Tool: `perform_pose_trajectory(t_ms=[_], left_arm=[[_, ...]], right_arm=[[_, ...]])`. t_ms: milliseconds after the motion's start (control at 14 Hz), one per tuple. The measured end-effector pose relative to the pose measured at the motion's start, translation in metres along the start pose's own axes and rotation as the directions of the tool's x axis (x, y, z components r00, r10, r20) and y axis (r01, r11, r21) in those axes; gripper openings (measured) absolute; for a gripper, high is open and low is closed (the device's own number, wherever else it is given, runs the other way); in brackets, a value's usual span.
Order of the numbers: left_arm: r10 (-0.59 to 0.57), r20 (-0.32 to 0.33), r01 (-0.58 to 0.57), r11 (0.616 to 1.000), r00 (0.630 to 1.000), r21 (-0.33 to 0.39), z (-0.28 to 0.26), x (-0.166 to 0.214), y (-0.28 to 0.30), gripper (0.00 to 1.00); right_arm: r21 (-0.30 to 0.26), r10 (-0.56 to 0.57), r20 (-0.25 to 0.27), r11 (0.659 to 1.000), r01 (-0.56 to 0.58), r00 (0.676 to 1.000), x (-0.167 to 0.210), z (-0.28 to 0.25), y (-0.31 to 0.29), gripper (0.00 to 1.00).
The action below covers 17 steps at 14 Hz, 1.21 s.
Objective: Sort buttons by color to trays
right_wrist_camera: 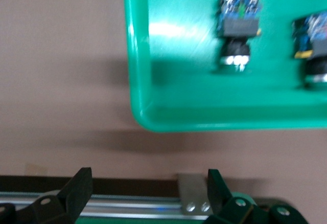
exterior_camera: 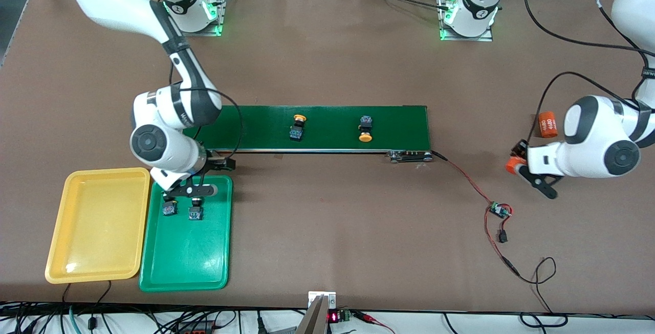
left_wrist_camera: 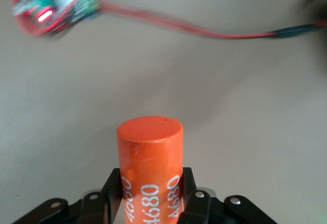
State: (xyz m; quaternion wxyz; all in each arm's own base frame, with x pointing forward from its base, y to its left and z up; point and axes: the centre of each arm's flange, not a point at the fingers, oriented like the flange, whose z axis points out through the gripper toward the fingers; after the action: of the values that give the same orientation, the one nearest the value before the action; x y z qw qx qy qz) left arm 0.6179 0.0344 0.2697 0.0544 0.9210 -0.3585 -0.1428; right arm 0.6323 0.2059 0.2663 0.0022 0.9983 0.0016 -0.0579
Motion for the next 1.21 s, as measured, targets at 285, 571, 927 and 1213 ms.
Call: perform_pose_trajectory(t_ms=[285, 571, 927, 1213], left_arm=[[0.242, 0.064, -0.247, 0.966, 0.968, 0.079, -0.046, 0.065, 0.13, 0.5], [0.443, 0.149, -0.461, 0.878, 0.884, 0.127, -0.025, 0.103, 0.262, 0.5], [0.577, 0.083, -0.582, 0.797, 0.812, 0.162, 0.014, 0.117, 0.306, 0.5], [0.639, 0.044, -0.637, 0.755, 0.768, 0.156, 0.026, 0.126, 0.31, 0.5]], right_arm=[[-0.004, 0.023, -0.014, 1.0, -0.023, 1.0, -0.037, -0.011, -0.034, 1.0], [0.004, 0.078, -0.047, 0.997, -0.078, 0.996, -0.083, -0.03, -0.078, 1.0], [0.017, 0.129, -0.069, 0.992, -0.128, 0.989, -0.114, -0.025, -0.133, 1.0], [0.036, 0.174, -0.086, 0.985, -0.171, 0.981, -0.116, -0.012, -0.145, 1.0]])
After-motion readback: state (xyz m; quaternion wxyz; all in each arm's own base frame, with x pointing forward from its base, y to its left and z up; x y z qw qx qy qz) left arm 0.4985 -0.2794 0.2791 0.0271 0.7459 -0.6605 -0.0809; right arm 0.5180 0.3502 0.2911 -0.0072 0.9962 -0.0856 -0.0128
